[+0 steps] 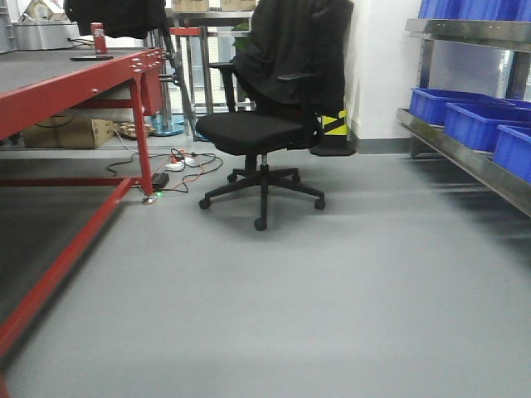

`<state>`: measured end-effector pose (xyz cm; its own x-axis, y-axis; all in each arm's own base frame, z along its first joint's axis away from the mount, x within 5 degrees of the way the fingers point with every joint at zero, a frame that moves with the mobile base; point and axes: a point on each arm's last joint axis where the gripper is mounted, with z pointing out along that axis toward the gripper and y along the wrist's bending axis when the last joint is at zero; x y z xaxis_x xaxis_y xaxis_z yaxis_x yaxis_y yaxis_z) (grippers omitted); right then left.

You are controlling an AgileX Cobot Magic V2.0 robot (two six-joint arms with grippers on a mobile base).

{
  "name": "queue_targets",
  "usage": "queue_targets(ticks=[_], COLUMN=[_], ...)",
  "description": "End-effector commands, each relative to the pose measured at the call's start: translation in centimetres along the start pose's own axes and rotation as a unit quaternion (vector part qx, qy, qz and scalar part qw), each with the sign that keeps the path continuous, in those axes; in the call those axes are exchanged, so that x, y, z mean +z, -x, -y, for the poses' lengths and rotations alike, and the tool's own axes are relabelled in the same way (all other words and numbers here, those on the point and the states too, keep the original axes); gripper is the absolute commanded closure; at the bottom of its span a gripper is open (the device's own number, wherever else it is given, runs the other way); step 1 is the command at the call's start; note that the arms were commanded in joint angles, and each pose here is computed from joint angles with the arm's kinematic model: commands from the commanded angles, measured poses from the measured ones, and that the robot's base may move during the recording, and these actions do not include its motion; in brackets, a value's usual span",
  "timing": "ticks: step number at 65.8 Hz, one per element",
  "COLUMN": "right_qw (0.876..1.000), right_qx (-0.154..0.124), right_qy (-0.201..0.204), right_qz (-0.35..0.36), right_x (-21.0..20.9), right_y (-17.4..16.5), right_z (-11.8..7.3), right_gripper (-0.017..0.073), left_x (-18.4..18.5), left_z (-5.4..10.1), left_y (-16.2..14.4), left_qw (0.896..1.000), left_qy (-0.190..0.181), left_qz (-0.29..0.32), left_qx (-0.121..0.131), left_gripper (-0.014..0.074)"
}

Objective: Grab white bin and place on right shelf
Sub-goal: 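Carry the bin with both grippers, turning the base toward the shelves, then drive the base up to the metal shelf rack holding the bin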

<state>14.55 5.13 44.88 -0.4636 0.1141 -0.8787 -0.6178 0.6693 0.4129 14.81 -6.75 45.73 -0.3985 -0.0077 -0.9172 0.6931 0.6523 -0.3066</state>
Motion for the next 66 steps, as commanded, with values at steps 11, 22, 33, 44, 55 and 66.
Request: queue_targets(ticks=[11, 22, 33, 44, 55, 66], right_qw=[0.990, 0.990, 0.990, 0.990, 0.990, 0.990], right_qx=[0.015, 0.015, 0.015, 0.015, 0.015, 0.015], right_qy=[0.133, 0.133, 0.133, 0.133, 0.133, 0.133], right_qz=[0.033, 0.033, 0.033, 0.033, 0.033, 0.033], right_x=[-0.98, -0.98, -0.98, -0.98, -0.98, -0.98], right_y=[1.01, 1.01, 1.01, 1.01, 1.02, 1.02], right_z=[-3.65, -3.65, -3.65, -3.65, -3.65, -3.65], right_gripper=[0.0147, 0.0147, 0.0147, 0.0147, 0.0147, 0.0147], left_x=[-0.69, -0.69, -0.69, -0.69, -0.69, -0.69], left_z=[2.38, 2.38, 2.38, 2.38, 2.38, 2.38], left_y=[1.20, 1.20, 1.20, 1.20, 1.20, 1.20], left_qw=[0.996, 0.996, 0.996, 0.996, 0.996, 0.996], left_qy=[-0.077, -0.077, -0.077, -0.077, -0.077, -0.077], left_qz=[0.040, 0.040, 0.040, 0.040, 0.040, 0.040], left_qx=[-0.005, -0.005, -0.005, -0.005, -0.005, -0.005], left_gripper=[0.0375, 0.0375, 0.0375, 0.0375, 0.0375, 0.0375])
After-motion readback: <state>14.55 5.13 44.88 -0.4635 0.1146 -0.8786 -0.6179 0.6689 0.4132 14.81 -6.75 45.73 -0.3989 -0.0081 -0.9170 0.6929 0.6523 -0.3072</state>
